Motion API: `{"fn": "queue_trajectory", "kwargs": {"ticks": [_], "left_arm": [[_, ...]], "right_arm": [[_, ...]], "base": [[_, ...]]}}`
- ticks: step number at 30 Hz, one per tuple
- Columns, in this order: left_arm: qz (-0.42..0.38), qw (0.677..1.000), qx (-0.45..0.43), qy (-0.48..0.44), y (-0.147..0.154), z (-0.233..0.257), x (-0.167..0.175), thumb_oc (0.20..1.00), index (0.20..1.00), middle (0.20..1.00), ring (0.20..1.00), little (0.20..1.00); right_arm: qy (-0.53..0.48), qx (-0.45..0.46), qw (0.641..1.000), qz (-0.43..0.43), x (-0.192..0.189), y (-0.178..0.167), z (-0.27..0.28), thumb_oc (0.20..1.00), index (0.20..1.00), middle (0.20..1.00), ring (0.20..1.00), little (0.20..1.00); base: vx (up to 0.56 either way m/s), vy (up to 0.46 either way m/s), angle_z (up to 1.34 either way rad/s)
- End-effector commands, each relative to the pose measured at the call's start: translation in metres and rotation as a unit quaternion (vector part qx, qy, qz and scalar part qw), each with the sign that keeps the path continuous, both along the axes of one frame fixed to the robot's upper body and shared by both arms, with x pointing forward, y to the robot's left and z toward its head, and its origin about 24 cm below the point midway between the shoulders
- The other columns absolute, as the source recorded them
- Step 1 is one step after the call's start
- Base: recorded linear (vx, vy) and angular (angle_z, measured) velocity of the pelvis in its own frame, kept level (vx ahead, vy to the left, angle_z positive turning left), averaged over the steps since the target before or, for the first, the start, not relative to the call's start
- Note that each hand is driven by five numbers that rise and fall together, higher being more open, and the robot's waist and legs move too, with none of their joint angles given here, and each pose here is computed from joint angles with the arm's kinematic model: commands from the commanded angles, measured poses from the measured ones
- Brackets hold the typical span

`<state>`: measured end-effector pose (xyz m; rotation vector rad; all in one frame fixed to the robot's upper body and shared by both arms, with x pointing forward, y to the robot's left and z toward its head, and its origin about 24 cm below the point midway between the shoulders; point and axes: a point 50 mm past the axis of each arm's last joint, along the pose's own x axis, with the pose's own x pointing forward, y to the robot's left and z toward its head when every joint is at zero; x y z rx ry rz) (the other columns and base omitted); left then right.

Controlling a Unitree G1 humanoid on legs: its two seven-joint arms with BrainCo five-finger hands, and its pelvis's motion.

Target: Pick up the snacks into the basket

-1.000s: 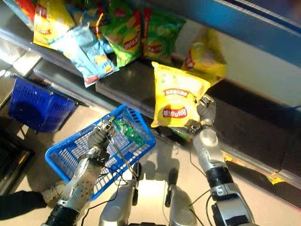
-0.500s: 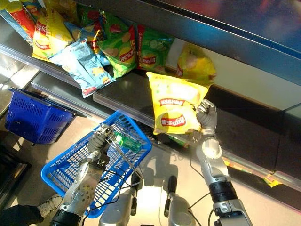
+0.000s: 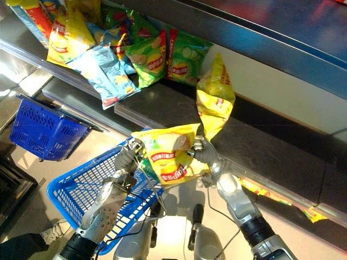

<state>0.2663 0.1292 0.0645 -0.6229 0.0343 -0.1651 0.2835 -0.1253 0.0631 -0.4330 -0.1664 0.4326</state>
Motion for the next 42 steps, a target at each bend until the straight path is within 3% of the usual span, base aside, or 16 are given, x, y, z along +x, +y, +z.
{"fn": "queue_trajectory", "kwargs": {"ticks": [1,6,11,13,20,22,23,25,32,42], "left_arm": [[-0.152,0.952,-0.066,-0.259,-0.064,0.104,0.003,0.200,0.200,0.200,0.200,0.200],[-0.193,0.940,-0.089,-0.269,-0.084,0.116,-0.001,0.200,0.200,0.200,0.200,0.200],[-0.229,0.925,-0.112,-0.283,-0.100,0.130,-0.010,0.200,0.200,0.200,0.200,0.200],[-0.239,0.923,-0.112,-0.282,-0.107,0.134,-0.011,0.200,0.200,0.200,0.200,0.200],[-0.280,0.904,-0.111,-0.302,-0.122,0.149,-0.023,0.200,0.200,0.200,0.200,0.200],[-0.288,0.901,-0.114,-0.303,-0.127,0.151,-0.025,0.200,0.200,0.200,0.200,0.200],[-0.328,0.886,-0.135,-0.299,-0.147,0.155,-0.035,0.200,0.200,0.200,0.200,0.200],[-0.333,0.884,-0.140,-0.297,-0.143,0.154,-0.039,0.200,0.200,0.200,0.200,0.200],[-0.339,0.879,-0.147,-0.303,-0.153,0.161,-0.042,0.200,0.200,0.200,0.200,0.200],[-0.392,0.867,-0.147,-0.270,-0.172,0.151,-0.054,0.200,0.200,0.200,0.200,0.200]], "right_arm": [[-0.016,-0.027,0.996,0.079,-0.005,0.037,-0.003,0.200,0.200,0.200,0.200,0.200],[-0.021,-0.084,0.992,0.097,0.006,0.060,-0.010,0.200,0.200,0.200,0.200,0.200],[-0.020,-0.107,0.992,0.057,0.022,0.067,-0.015,0.200,0.200,0.200,0.200,0.200],[-0.081,-0.073,0.992,0.070,0.030,0.091,0.024,0.200,0.200,0.200,0.200,0.200],[-0.085,-0.114,0.988,0.064,0.036,0.090,0.022,0.200,0.200,0.200,0.200,0.200],[-0.085,-0.136,0.985,0.071,0.036,0.091,0.019,0.200,0.200,0.200,0.200,0.200],[0.003,-0.212,0.976,0.051,0.039,0.096,-0.034,0.200,0.200,0.200,0.200,0.200],[-0.051,-0.261,0.963,0.040,0.057,0.091,-0.010,0.200,0.200,0.200,0.200,0.200],[-0.055,-0.259,0.963,0.048,0.056,0.101,-0.009,0.200,0.200,0.200,0.200,0.200],[-0.082,-0.227,0.970,-0.023,0.086,0.104,0.030,0.200,0.200,0.200,0.200,0.200]], "base": [[-0.01,-0.005,0.15],[-0.04,-0.007,0.06],[-0.04,-0.009,0.12],[-0.07,0.001,0.12],[-0.06,-0.005,0.14],[-0.04,-0.015,0.19],[-0.01,-0.026,0.09],[-0.04,-0.019,0.07],[-0.01,-0.002,0.22],[0.00,0.003,0.06]]}}
